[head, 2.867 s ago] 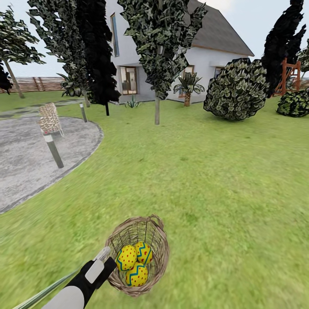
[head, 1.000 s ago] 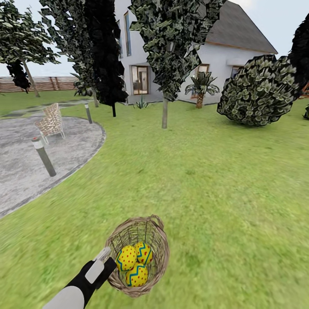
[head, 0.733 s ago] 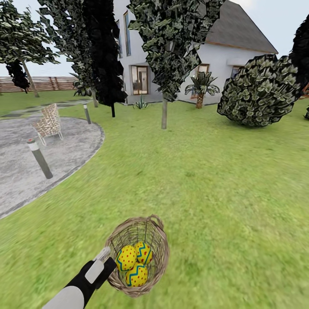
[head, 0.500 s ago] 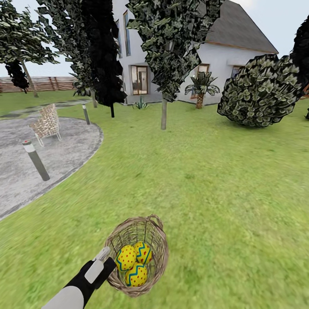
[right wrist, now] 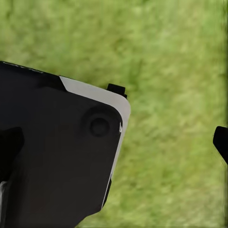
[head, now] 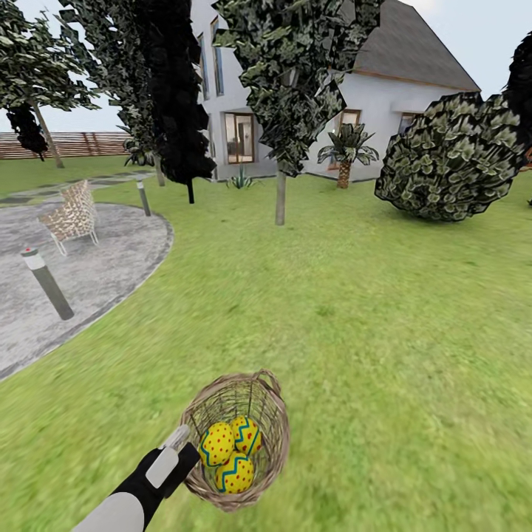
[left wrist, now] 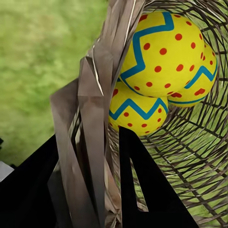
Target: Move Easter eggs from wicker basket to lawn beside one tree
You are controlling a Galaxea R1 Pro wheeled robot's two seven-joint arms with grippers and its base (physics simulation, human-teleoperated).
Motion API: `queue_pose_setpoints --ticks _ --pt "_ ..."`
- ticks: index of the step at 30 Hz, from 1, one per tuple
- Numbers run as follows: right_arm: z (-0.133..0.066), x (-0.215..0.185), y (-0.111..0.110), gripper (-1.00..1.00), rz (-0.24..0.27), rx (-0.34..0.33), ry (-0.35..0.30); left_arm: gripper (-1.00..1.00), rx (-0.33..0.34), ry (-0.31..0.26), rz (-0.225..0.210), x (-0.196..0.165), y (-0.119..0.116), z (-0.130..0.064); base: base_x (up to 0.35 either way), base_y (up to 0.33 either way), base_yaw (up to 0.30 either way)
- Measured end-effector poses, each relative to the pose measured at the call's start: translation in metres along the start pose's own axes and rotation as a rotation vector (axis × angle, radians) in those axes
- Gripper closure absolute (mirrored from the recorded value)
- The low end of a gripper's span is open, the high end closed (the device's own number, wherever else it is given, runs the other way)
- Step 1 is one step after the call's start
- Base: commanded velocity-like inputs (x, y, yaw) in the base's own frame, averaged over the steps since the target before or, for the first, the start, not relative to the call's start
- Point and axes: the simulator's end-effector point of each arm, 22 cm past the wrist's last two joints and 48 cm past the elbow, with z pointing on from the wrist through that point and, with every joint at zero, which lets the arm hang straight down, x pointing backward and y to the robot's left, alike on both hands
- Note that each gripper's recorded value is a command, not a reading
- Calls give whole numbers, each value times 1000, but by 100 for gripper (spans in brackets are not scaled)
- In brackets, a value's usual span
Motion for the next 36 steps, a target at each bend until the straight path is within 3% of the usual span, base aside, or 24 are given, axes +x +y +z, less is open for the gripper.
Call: queue_pose_setpoints --ticks 36 --pt "0 0 0 -100 0 0 0 100 0 -2 -2 -1 0 0 318 -108 0"
